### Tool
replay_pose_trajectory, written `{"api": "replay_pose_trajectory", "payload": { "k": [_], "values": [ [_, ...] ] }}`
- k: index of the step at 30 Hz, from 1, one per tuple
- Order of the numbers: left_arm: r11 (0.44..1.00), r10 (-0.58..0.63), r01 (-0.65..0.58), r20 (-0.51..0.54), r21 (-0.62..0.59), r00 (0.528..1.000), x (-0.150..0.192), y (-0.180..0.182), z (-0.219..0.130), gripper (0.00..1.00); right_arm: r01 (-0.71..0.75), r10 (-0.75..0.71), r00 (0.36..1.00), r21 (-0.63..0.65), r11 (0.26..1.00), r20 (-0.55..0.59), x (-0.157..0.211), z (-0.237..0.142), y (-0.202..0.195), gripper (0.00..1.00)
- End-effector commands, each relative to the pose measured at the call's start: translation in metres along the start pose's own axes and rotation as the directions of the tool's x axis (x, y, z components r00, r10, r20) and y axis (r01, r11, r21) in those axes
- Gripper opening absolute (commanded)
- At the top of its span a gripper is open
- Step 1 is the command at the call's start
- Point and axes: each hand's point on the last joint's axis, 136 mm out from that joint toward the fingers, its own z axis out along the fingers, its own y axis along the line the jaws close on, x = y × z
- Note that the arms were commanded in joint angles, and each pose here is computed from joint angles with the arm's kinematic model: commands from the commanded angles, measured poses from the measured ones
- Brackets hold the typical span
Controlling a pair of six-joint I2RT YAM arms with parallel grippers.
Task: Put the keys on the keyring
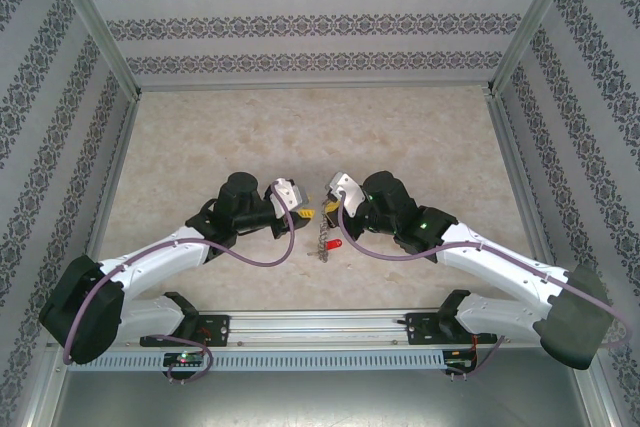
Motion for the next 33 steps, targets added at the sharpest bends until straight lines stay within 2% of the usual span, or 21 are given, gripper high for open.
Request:
{"api": "replay_pose_trajectory", "payload": {
  "k": [1, 9, 22, 28, 33],
  "values": [
    [0.999, 0.040, -0.041, 0.033, 0.023, 0.999, -0.018, 0.002, -0.004, 0.33, 0.051, -0.048, 0.996, -0.039, 0.998, 0.069, -0.023, -0.005, 0.010, 0.00],
    [0.989, 0.036, -0.041, 0.038, 0.145, 0.999, -0.022, -0.012, 0.004, 0.35, 0.054, -0.050, 0.995, -0.045, 0.997, 0.087, -0.025, -0.008, 0.012, 0.00],
    [0.981, 0.033, -0.034, 0.008, 0.193, 0.999, -0.015, -0.019, 0.005, 0.33, 0.059, -0.058, 0.994, -0.006, 0.998, 0.094, -0.024, -0.010, 0.007, 0.00],
    [0.988, 0.046, -0.047, 0.013, 0.146, 0.999, -0.019, -0.014, -0.001, 0.35, 0.057, -0.059, 0.994, 0.021, 0.998, 0.089, -0.020, -0.009, 0.003, 0.00],
    [1.000, 0.018, -0.018, 0.076, -0.008, 0.997, -0.029, 0.004, -0.012, 0.36, 0.058, -0.062, 0.993, 0.044, 0.997, 0.098, -0.020, -0.015, 0.000, 0.00]
  ]
}}
